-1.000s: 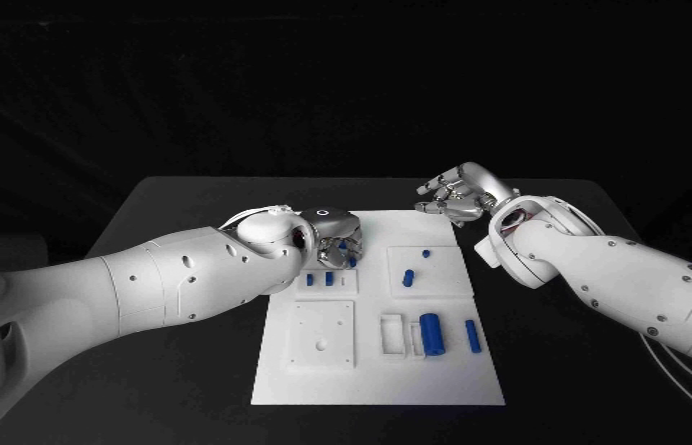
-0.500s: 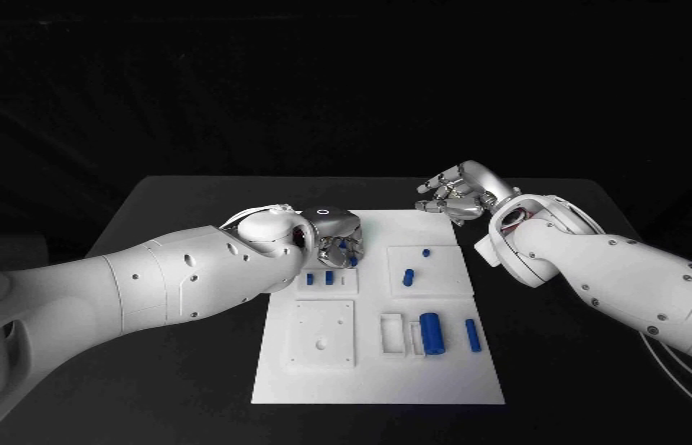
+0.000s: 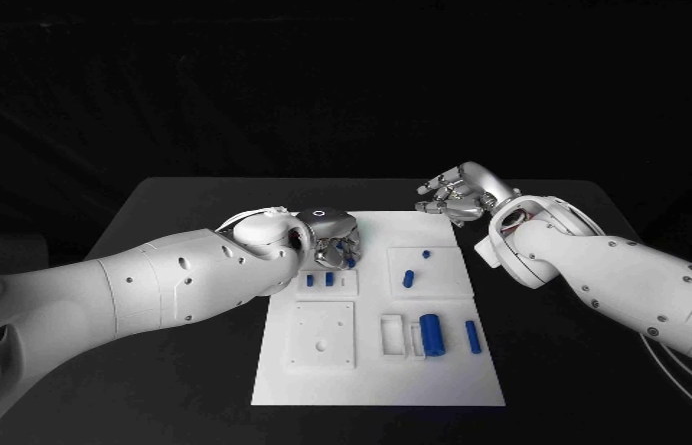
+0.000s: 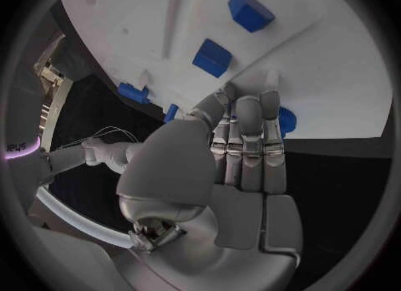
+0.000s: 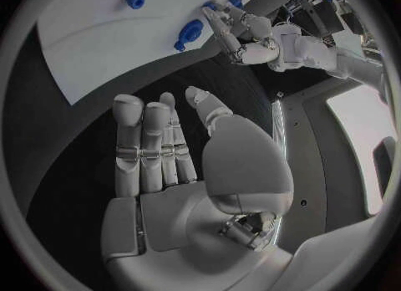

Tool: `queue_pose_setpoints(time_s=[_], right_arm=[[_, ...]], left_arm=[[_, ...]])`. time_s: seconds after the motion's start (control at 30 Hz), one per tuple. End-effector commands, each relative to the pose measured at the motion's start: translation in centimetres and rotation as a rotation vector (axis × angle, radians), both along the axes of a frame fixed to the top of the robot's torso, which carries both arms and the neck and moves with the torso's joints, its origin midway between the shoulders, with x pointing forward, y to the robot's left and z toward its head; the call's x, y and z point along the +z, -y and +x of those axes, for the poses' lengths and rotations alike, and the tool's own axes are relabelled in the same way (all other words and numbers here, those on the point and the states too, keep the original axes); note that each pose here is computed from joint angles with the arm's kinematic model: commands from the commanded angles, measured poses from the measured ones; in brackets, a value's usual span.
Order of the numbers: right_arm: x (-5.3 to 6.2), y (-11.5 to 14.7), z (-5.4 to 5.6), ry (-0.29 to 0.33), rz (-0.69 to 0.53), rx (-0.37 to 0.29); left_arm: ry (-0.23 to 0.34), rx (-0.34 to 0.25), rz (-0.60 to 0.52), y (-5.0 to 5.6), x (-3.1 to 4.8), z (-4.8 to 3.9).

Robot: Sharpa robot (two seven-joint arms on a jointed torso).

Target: Assemble the parts on the task board

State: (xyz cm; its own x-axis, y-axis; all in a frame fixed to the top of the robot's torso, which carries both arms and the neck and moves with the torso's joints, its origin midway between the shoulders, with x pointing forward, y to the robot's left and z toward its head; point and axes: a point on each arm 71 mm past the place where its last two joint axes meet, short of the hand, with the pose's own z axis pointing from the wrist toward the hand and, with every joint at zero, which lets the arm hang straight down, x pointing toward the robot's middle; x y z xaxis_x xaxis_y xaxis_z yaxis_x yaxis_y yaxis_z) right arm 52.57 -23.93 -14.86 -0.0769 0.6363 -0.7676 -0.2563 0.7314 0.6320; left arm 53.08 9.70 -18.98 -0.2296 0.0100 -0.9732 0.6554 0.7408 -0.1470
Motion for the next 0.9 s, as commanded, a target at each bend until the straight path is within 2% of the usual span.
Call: queue_pose_setpoints(time_s=[0.03,0.17,0.5,0.63,0.9], right_arm=[[0.1,-0.1,0.0,0.009,-0.001,0.008],[0.1,-0.1,0.0,0.008,-0.002,0.007],[0.1,0.1,0.0,0.006,-0.004,0.004],[0.0,0.2,0.0,0.005,-0.005,0.002],[0.0,0.4,0.0,0.003,-0.008,-0.001]], left_arm=[[0.004,0.002,-0.054,0.0,0.42,-0.14],[-0.012,0.017,-0.081,-0.4,0.83,0.0],[-0.045,0.063,-0.146,-1.8,2.44,0.21],[-0.058,0.076,-0.148,-2.6,2.71,0.06],[-0.076,0.098,-0.139,-4.2,2.76,-0.32]])
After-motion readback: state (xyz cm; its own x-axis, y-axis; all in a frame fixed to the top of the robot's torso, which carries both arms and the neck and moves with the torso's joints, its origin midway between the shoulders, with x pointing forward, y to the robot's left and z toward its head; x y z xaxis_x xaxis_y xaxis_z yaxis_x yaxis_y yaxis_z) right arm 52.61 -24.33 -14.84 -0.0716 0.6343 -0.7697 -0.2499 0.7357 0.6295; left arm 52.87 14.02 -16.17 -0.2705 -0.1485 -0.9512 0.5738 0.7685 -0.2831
